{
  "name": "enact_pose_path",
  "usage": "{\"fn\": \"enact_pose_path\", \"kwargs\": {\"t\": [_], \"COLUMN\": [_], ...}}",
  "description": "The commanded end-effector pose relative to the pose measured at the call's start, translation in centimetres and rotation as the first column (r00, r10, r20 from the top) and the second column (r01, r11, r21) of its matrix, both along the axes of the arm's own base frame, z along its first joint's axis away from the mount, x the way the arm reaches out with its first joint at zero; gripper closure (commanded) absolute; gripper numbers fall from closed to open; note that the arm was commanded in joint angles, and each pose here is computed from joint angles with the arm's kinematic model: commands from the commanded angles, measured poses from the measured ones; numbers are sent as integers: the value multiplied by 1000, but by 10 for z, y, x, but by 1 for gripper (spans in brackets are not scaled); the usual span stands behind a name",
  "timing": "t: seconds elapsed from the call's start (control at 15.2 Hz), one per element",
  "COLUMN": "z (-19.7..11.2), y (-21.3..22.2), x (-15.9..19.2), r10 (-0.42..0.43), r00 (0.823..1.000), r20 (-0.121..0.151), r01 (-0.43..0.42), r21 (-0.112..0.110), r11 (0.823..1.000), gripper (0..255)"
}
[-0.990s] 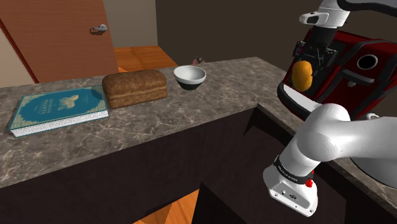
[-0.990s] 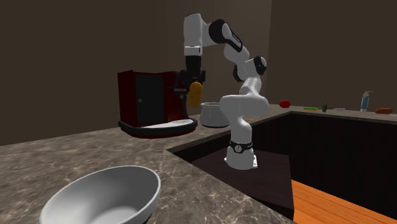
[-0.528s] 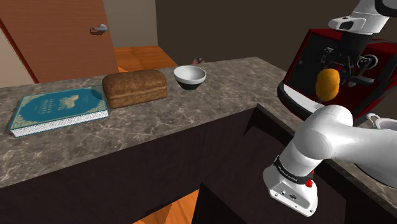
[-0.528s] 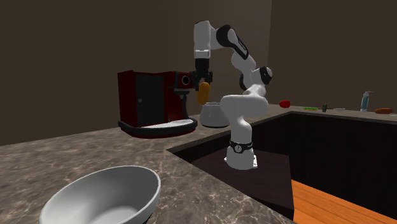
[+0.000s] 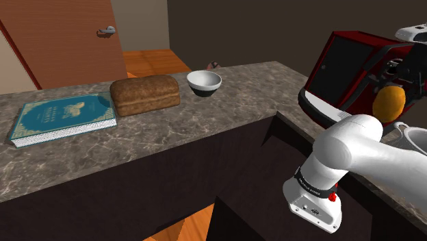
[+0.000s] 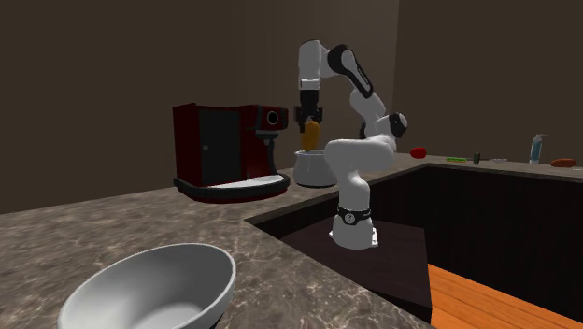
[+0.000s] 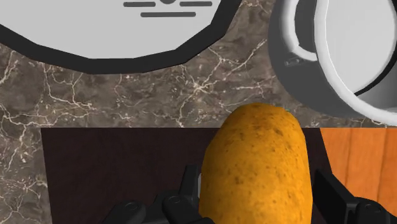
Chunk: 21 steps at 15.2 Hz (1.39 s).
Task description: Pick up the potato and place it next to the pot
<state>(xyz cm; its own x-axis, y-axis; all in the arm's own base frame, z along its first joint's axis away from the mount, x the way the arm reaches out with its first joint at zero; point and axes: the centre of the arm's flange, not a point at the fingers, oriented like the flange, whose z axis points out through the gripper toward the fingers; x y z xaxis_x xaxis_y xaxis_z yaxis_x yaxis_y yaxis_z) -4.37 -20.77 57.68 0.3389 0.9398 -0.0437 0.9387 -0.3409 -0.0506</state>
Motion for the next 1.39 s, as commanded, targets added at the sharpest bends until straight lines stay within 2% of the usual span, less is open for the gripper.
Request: {"fn": "enact_pose_path", "kwargs": {"t": [0.0, 1.32], "z": [-1, -1], "y": [1, 7], "x": [-27, -291], "r10": [0, 0], "r00": [1000, 1000], "r20": [-2, -2], "r01": [0, 0], "r21": [0, 0], "r11": [1000, 1000], "gripper": [255, 255]}}
